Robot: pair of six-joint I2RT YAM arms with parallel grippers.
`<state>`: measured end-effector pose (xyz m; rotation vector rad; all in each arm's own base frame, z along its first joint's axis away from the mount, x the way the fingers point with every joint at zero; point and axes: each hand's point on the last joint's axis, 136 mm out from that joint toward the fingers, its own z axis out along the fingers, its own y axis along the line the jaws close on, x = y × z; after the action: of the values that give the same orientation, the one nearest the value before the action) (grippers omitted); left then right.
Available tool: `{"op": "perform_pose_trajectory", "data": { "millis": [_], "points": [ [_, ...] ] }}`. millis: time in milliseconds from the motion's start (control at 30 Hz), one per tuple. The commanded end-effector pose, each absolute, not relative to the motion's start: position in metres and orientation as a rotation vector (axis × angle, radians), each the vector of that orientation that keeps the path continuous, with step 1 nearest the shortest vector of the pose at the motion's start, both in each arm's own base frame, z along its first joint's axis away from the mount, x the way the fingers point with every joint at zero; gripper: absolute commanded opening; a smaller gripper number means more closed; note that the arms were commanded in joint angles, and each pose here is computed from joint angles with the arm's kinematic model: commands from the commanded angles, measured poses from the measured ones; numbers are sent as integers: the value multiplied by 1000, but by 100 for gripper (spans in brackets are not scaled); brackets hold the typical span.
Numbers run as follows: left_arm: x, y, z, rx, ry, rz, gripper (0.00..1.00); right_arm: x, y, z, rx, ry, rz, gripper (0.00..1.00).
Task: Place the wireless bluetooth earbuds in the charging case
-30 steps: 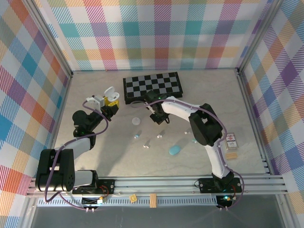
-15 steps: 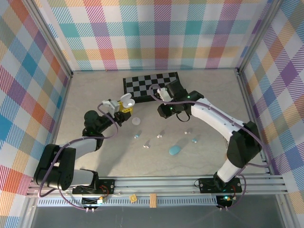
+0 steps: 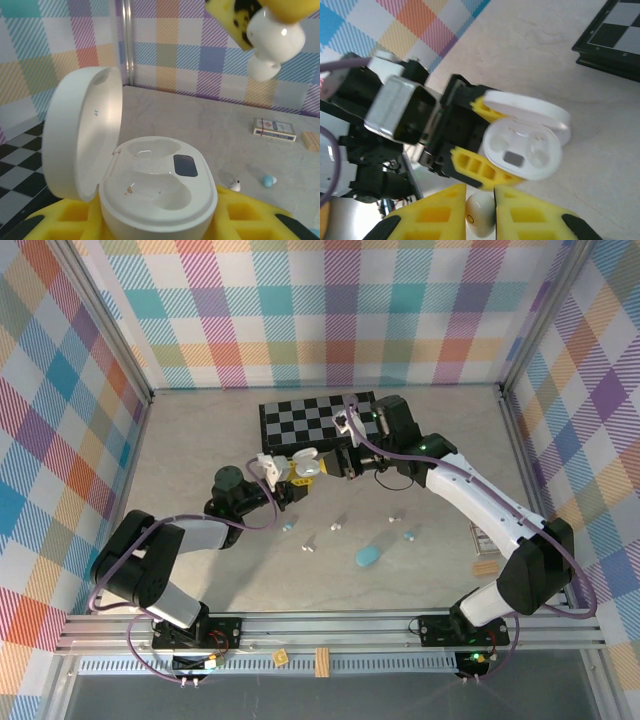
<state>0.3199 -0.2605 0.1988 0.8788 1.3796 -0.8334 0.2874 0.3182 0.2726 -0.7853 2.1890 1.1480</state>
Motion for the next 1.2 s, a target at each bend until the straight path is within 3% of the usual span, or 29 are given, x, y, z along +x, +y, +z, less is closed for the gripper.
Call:
{"op": "perform_pose_trajectory", "data": {
  "millis": [0,1167],
  "points": [
    [315,-272,228,906,1241,-833,37,285,323,284,-795,2137,1234,18],
    [293,-281,251,957,1170,-886,37,306,315,240,-745,2267,1137,18]
  ]
}}
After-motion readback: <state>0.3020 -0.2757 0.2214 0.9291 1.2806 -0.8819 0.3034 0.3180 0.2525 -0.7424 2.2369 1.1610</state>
